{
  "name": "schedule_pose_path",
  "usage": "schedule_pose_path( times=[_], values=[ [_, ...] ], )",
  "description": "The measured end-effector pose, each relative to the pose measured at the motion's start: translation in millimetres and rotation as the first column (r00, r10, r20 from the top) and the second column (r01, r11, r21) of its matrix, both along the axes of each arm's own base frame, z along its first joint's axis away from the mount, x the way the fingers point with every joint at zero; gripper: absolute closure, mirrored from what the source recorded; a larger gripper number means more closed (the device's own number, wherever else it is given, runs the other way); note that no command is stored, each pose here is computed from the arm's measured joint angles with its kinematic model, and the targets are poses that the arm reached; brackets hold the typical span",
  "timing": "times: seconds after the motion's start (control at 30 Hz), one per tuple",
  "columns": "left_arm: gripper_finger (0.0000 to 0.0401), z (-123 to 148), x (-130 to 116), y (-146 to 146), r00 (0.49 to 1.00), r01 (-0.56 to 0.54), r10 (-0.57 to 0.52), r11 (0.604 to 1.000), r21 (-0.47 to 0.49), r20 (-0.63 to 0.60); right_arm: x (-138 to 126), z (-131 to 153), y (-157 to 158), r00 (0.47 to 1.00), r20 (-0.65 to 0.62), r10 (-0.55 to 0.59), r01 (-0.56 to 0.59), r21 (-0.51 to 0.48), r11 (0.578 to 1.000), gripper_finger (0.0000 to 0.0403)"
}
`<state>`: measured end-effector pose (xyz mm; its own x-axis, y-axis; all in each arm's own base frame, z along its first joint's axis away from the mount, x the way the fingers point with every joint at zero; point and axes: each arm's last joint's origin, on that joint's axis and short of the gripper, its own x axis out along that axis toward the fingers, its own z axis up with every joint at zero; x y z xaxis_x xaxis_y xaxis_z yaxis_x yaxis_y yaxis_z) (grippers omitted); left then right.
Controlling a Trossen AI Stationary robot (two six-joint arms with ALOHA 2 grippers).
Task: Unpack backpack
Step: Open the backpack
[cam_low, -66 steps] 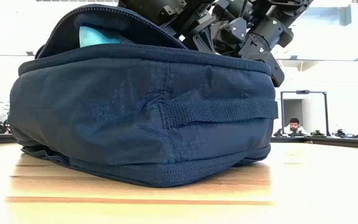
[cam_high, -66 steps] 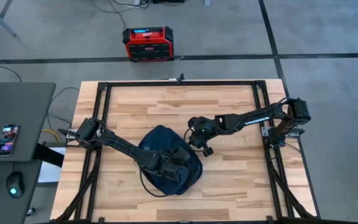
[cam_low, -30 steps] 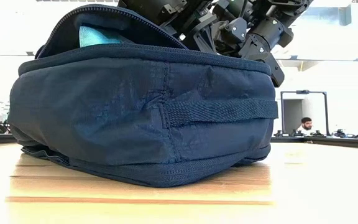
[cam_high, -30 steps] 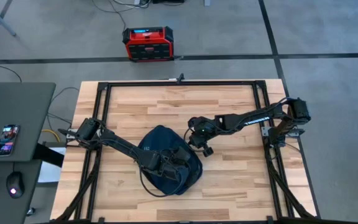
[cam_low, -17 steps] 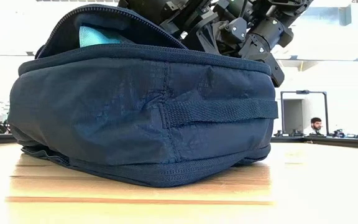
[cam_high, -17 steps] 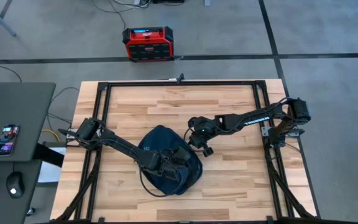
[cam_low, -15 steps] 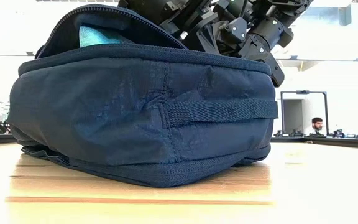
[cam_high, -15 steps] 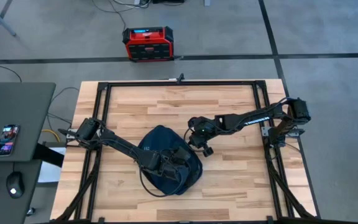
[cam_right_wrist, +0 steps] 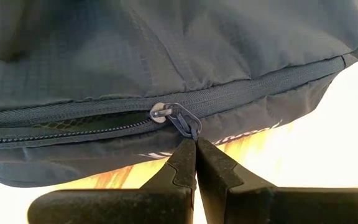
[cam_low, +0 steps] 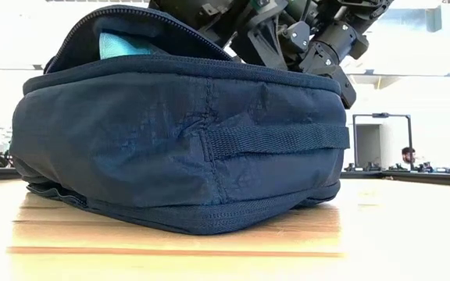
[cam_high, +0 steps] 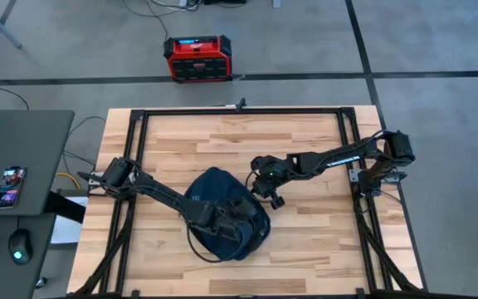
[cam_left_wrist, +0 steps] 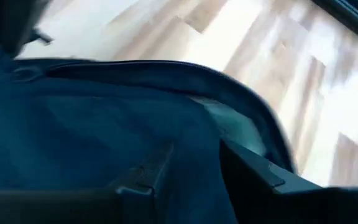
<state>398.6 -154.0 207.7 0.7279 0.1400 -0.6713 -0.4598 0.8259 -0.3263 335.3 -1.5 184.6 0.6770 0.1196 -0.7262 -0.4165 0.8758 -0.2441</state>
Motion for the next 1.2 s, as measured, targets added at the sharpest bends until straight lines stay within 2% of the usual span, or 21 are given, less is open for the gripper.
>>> schedule_pose_path(
  times=[0.23, 0.4, 0.6, 0.87, 0.97, 1.2],
  values=[
    [0.029, 49.7, -0.1, -36.5, 0.979, 0.19, -0.195, 0.978, 0.084, 0.054, -0.1, -0.1, 0.0, 0.999, -0.008, -0.034, 0.034, 0.031, 0.999, 0.0403],
    [0.029, 63.8, -15.1, -57.1, 0.969, 0.247, -0.247, 0.958, 0.146, -0.018, -0.1, -0.1, 0.0, 0.999, -0.008, -0.036, 0.036, 0.033, 0.999, 0.0403],
    [0.029, 52.7, -34.5, -62.9, 0.951, 0.272, -0.241, 0.951, 0.15, -0.192, -0.1, -0.1, 0.0, 0.999, -0.007, -0.031, 0.031, 0.029, 0.999, 0.0403],
    [0.029, 46.6, -33.1, -64.1, 0.903, 0.378, -0.35, 0.923, 0.074, -0.248, -0.2, -0.2, -0.8, 1.0, -0.006, -0.027, 0.027, 0.023, 0.999, 0.0403],
    [0.029, 36.5, -32.4, -64.0, 0.894, 0.376, -0.341, 0.924, 0.073, -0.29, 0.0, -0.1, -2.2, 0.999, -0.006, -0.039, 0.04, 0.031, 0.999, 0.0403],
    [0.0269, 11.0, -18.6, -54.3, 0.899, 0.294, -0.267, 0.956, 0.024, -0.347, 0.1, 0.1, -4.8, 0.998, -0.006, -0.062, 0.062, 0.043, 0.997, 0.0403]
  ],
)
